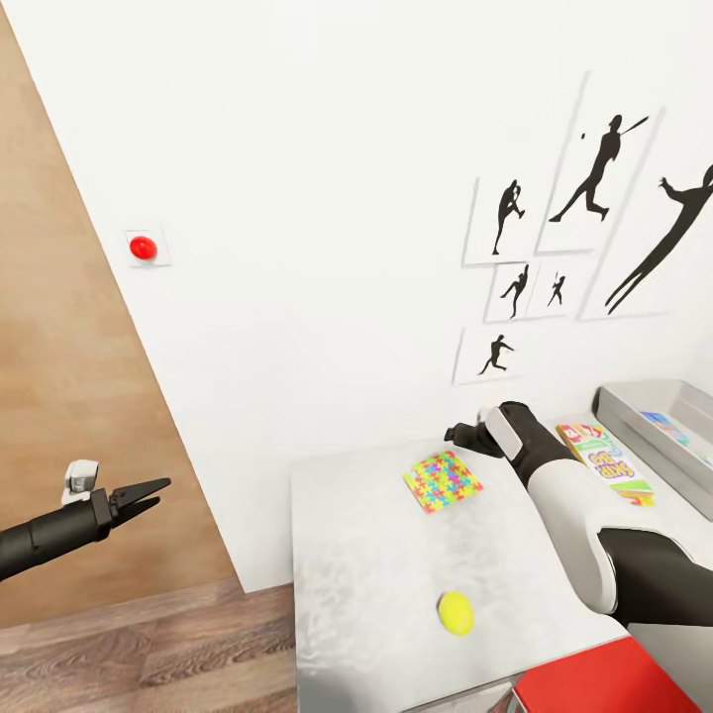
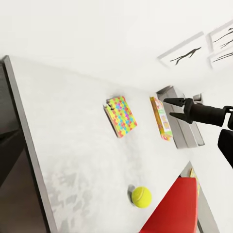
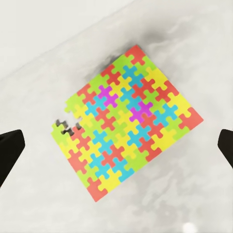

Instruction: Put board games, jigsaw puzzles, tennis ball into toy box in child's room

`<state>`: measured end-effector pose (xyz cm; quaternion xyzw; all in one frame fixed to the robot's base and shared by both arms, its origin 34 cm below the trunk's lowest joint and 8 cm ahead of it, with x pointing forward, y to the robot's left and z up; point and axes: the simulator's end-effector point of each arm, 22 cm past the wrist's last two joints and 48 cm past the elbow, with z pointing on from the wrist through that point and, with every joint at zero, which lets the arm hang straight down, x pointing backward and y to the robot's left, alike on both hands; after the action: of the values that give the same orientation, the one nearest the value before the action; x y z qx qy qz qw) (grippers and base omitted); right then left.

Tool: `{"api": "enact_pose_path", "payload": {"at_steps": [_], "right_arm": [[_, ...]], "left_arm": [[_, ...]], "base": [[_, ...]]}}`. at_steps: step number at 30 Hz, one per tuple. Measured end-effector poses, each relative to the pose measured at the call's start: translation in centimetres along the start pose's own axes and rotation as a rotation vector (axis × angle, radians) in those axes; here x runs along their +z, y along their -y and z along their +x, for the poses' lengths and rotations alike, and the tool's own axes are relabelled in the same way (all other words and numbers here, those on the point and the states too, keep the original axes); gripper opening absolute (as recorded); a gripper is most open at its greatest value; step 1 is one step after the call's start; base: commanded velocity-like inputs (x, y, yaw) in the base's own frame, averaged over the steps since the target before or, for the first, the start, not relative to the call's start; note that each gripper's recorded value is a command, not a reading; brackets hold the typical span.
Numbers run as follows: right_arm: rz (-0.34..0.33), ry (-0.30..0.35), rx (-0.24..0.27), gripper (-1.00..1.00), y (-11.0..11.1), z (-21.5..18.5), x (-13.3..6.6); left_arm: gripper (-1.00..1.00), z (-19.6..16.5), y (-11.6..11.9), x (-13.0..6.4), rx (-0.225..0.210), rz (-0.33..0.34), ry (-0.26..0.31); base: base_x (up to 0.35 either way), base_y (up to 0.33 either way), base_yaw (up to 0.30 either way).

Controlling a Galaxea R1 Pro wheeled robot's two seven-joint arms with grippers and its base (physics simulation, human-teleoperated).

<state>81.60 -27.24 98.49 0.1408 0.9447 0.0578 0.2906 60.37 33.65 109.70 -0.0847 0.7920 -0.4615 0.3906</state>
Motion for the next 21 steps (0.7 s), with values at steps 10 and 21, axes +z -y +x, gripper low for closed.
{"api": "enact_pose_path", "payload": {"at_steps": [10, 21], "right_arm": [[0.001, 0.000, 0.000, 1.00, 0.02, 0.00, 0.01], [0.001, 0.000, 0.001, 1.00, -0.02, 0.01, -0.03]], "left_arm": [[1.00, 0.00, -0.01, 0.00, 0.000, 0.000, 0.000], [1.00, -0.03, -0.04, -0.07, 0.002, -0.003, 0.000]], "base": [[0.000, 0.000, 0.000], [0.104, 0.000, 0.000]]}}
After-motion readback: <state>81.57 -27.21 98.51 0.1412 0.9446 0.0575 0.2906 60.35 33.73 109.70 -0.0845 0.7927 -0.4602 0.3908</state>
